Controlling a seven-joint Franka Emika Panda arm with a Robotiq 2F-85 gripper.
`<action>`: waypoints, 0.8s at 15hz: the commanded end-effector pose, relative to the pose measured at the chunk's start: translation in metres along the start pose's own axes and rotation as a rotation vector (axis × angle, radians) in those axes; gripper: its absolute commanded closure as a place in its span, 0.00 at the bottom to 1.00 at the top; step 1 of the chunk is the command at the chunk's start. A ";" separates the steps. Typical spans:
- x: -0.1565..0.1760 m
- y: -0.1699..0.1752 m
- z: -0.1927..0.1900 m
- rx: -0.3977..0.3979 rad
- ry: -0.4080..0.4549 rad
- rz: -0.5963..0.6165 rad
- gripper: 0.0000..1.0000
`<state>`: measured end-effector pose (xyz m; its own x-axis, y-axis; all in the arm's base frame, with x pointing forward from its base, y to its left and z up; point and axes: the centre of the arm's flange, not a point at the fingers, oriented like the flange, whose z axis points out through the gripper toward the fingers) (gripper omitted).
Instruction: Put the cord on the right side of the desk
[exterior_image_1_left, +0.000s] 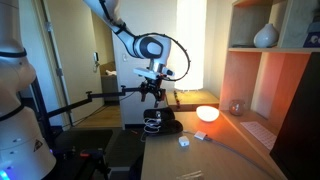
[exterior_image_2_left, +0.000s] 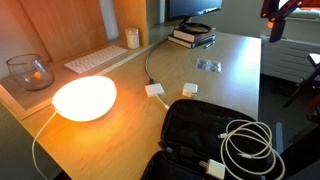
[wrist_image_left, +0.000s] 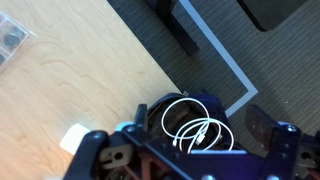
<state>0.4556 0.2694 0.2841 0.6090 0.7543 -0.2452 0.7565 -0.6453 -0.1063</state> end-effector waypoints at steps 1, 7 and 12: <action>0.027 0.006 -0.001 0.018 -0.036 -0.062 0.00; 0.023 0.004 0.009 0.017 -0.025 -0.042 0.00; 0.023 0.003 0.009 0.019 -0.021 -0.046 0.00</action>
<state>0.4709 0.2832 0.2696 0.5702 0.7777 -0.2647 0.7770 -0.6152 -0.1335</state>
